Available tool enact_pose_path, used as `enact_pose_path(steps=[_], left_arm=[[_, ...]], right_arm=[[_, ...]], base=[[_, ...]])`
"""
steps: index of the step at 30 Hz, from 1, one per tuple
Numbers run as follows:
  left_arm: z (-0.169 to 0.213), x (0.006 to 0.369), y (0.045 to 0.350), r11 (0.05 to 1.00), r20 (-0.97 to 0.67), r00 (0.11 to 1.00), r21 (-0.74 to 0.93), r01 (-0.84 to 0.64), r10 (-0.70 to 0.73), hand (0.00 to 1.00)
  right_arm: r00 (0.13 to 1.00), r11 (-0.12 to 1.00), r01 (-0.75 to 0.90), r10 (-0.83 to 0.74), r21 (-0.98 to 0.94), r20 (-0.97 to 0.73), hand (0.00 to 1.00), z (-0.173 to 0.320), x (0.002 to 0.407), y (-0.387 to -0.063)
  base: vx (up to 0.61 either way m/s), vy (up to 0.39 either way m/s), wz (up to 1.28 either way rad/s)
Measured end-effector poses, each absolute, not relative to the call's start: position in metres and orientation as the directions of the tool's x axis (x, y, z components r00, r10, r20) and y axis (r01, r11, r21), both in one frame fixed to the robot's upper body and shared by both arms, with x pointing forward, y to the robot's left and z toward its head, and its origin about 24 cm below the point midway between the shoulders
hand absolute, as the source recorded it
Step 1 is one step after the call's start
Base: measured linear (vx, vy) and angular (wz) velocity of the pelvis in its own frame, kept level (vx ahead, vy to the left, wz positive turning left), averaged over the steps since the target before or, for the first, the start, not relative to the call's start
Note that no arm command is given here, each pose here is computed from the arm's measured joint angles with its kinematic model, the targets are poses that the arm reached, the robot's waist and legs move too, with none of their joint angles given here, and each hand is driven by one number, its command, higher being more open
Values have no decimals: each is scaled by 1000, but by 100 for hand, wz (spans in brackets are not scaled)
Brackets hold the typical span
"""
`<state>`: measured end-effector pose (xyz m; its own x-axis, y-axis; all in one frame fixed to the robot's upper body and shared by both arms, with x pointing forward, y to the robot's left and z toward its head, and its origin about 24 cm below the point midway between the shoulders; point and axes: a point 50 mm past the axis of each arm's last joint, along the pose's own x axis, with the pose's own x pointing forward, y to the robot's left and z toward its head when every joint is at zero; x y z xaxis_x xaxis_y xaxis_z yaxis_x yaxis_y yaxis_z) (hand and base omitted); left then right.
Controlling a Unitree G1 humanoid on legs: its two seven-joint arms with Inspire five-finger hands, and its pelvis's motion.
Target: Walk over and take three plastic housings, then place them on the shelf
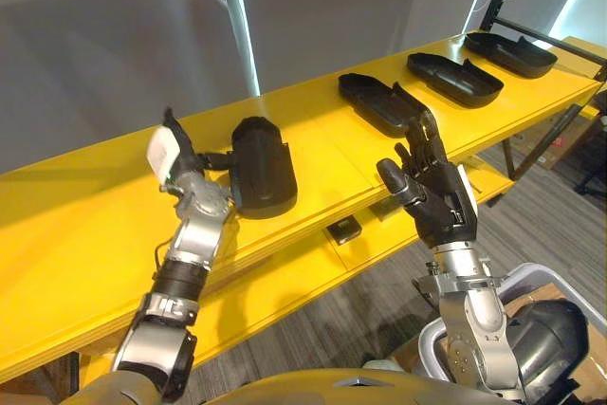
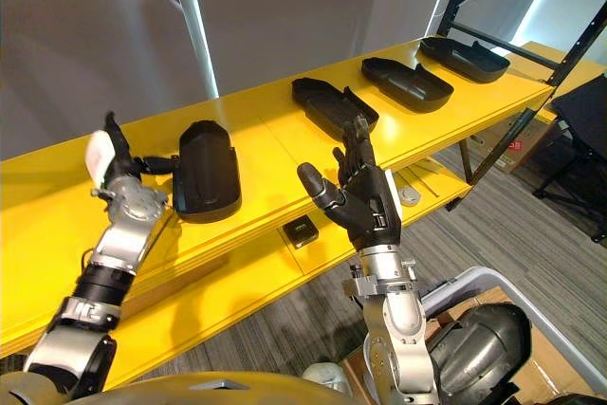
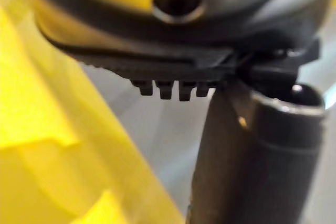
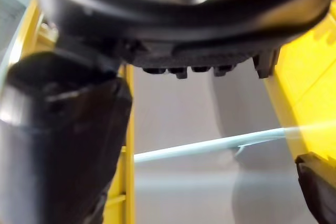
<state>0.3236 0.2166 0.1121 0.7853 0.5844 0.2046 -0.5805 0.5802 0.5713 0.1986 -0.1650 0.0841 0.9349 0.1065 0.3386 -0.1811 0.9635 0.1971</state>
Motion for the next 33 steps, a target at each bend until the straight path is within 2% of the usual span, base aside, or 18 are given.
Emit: enact_pose_path(steps=[4, 6, 10, 14, 20, 25, 28, 33], left_arm=[[164, 321, 212, 561, 456, 710, 435, -704, 537, 100], [174, 320, 209, 578, 498, 686, 380, -722, 530, 100], [186, 309, 200, 709, 510, 657, 122, -695, 555, 100], [172, 278, 187, 760, 502, 640, -55, -648, 582, 100], [139, 242, 188, 788, 419, 687, -133, -601, 594, 100], [113, 220, 197, 823, 373, 748, -85, -561, 549, 100], [108, 214, 203, 854, 355, 783, -96, -512, 510, 100], [92, 201, 202, 885, 266, 845, -183, -429, 465, 100]], right_arm=[[936, 964, -179, 105, 196, 337, 100, 84, 198, -166], [936, 965, -178, 105, 195, 337, 100, 84, 198, -166], [936, 969, -177, 111, 173, 334, 100, 84, 198, -168], [937, 971, -169, 105, 170, 334, 100, 84, 198, -169], [925, 962, -217, 149, 166, 350, 100, 87, 201, -162], [870, 916, -369, 281, 157, 405, 100, 96, 211, -139], [835, 844, -487, 373, 225, 405, 100, 93, 219, -116], [797, 769, -587, 495, 253, 345, 100, 80, 224, -80]], base=[[0, 0, 0], [0, 0, 0], [0, 0, 0], [11, -3, 8], [-1, -7, 30], [2, -6, 36], [4, -8, 27], [4, -11, 22]])
